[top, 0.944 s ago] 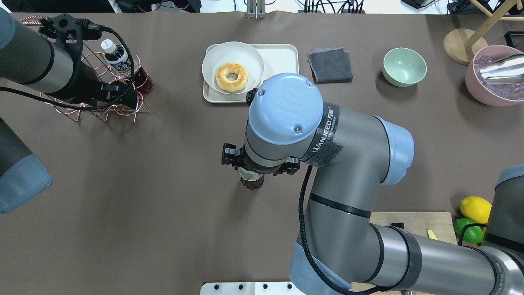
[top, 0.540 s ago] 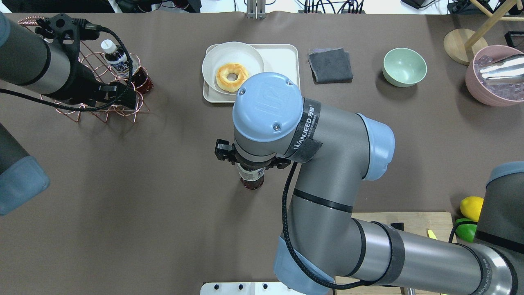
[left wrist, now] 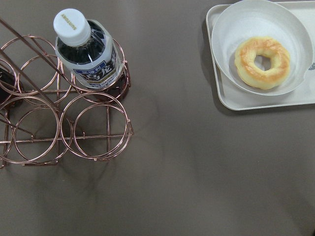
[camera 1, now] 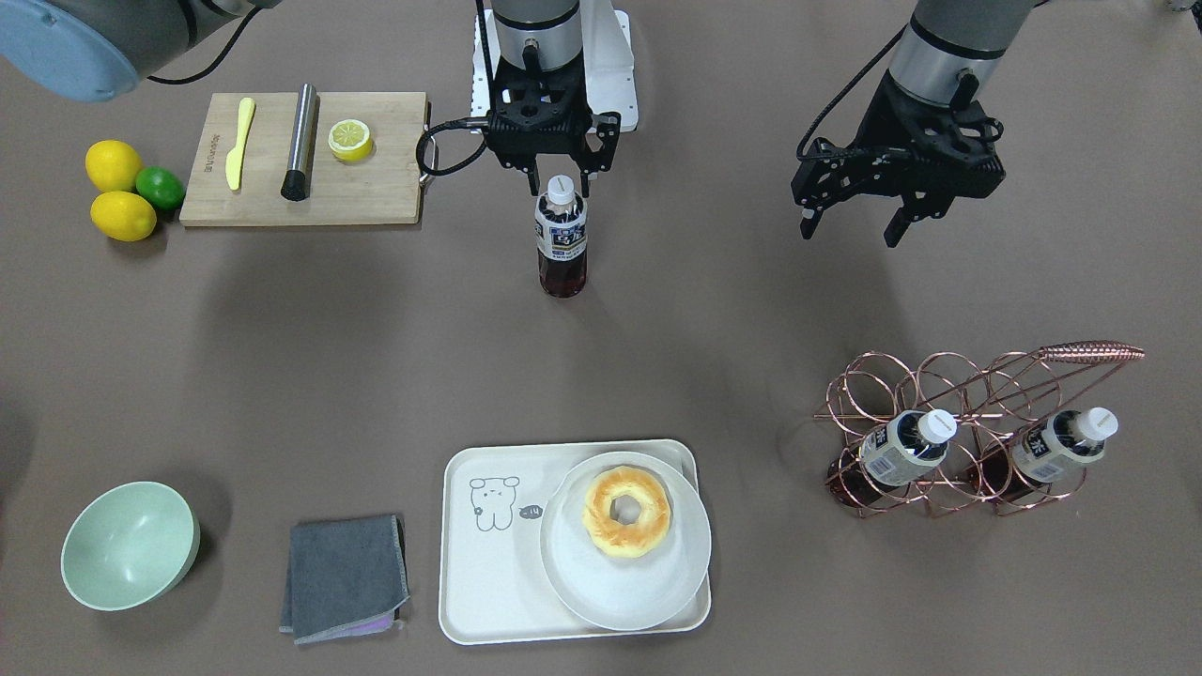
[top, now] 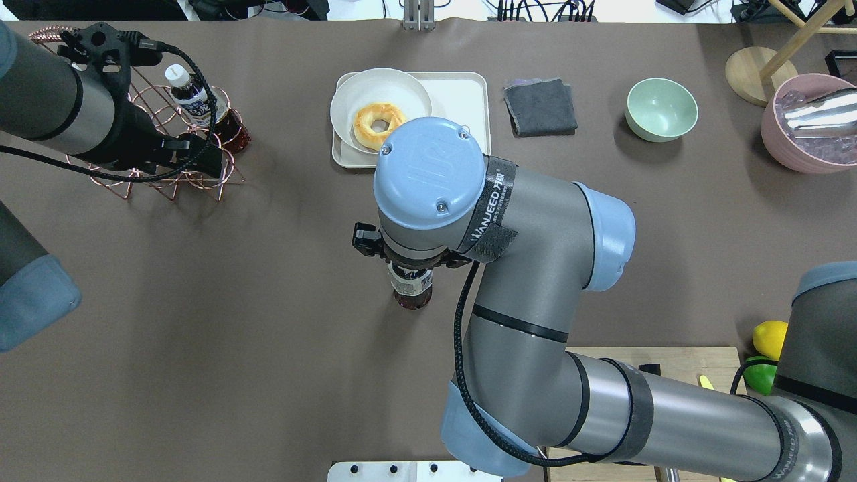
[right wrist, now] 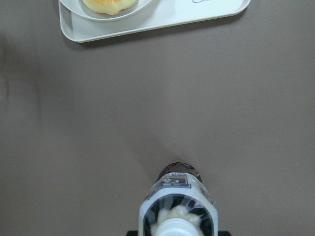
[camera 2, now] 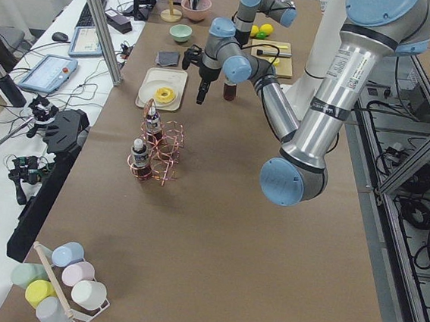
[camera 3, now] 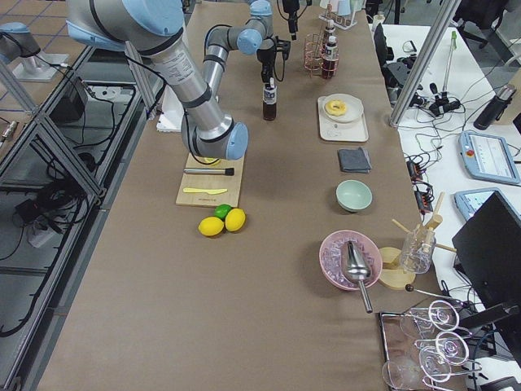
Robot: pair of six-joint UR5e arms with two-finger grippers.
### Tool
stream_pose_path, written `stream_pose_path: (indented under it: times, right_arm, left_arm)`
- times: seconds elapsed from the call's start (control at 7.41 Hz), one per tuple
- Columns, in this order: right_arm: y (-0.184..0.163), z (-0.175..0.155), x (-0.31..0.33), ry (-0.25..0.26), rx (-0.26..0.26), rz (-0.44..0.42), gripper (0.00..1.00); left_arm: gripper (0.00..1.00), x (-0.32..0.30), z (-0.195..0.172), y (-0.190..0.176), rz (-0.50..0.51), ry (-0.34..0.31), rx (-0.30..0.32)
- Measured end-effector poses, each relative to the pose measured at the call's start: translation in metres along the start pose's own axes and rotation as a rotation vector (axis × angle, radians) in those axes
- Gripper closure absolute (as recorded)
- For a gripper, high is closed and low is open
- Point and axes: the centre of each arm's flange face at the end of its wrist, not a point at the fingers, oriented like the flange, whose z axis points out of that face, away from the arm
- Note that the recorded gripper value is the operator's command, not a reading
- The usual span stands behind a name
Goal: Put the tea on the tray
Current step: 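Grasp the standing tea bottle with the right gripper, then carry the bottle with the right gripper onto the tray beside the donut bowl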
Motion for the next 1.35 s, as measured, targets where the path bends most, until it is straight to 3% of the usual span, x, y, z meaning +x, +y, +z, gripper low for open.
stream_pose_path:
  times: [0.13, 0.54, 0.81, 1.08, 1.35]
  right_arm:
    - [-0.001, 0.001, 0.0, 0.004, 0.008, -0.001, 1.0]
    - [-0.01, -0.002, 0.0, 0.006, 0.022, -0.017, 1.0]
    - [-0.043, -0.015, 0.011, 0.001, 0.031, -0.028, 1.0]
    - [-0.119, -0.04, 0.027, 0.01, 0.057, -0.035, 1.0]
    - [-0.227, -0.044, 0.035, 0.051, 0.077, -0.061, 1.0]
  left_arm:
    - [0.04, -0.004, 0.002, 0.001, 0.002, 0.003, 0.005]
    - [0.04, -0.019, 0.012, 0.009, 0.009, 0.02, 0.014]
    - [0.04, -0.022, 0.009, 0.01, 0.01, 0.022, 0.018]
    - [0.04, -0.048, -0.006, 0.031, -0.001, 0.007, 0.016]
    - [0.04, -0.077, -0.026, 0.064, 0.004, -0.011, 0.003]
